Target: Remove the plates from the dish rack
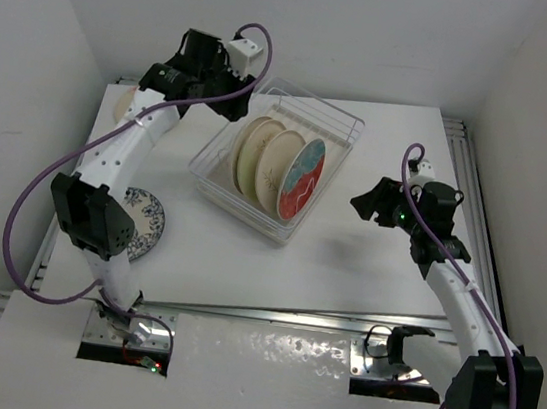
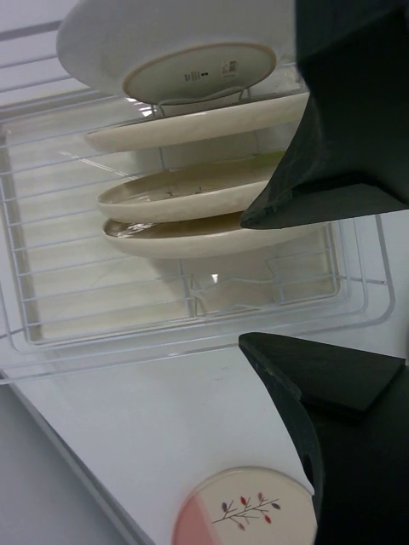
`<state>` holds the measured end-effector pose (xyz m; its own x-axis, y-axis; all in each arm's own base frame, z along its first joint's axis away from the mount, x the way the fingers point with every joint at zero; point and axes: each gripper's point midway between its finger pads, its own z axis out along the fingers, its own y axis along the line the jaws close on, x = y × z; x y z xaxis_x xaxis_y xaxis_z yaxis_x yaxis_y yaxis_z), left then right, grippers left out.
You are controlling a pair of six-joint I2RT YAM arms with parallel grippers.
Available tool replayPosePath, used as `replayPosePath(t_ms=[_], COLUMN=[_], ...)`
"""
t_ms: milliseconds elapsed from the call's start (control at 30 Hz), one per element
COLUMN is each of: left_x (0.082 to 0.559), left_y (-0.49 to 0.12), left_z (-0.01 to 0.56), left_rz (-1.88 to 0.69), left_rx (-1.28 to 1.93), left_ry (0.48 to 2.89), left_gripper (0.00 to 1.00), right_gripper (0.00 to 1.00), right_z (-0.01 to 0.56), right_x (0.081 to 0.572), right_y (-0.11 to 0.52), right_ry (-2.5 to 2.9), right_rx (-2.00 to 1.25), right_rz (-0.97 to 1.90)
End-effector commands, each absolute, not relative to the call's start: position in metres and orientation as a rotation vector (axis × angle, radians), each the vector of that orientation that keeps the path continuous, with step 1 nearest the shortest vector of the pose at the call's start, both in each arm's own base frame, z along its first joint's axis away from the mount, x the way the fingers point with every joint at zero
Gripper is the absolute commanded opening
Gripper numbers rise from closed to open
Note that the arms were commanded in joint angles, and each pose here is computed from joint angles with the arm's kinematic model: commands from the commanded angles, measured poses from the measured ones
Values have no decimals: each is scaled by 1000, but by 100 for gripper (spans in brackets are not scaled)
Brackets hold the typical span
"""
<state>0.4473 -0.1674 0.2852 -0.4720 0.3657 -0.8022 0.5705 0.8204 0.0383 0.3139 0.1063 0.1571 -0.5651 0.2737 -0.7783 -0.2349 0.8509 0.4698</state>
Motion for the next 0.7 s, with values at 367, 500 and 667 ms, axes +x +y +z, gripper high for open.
replayPosePath(t_ms=[367, 500, 667], left_x=[428, 430, 427], left_y=[-179, -172, -183], left_z=[245, 232, 216], left_rz=[-332, -280, -304], left_rx=[739, 737, 751], left_ry=[2213, 2241, 2256], left_gripper=[45, 38, 38], right_gripper=[64, 64, 64], right_z=[161, 162, 159], right_x=[313, 312, 313], right_y=[104, 103, 103], right_ry=[2053, 2045, 2052], right_rx=[-5, -9, -8], right_rz=[633, 626, 621])
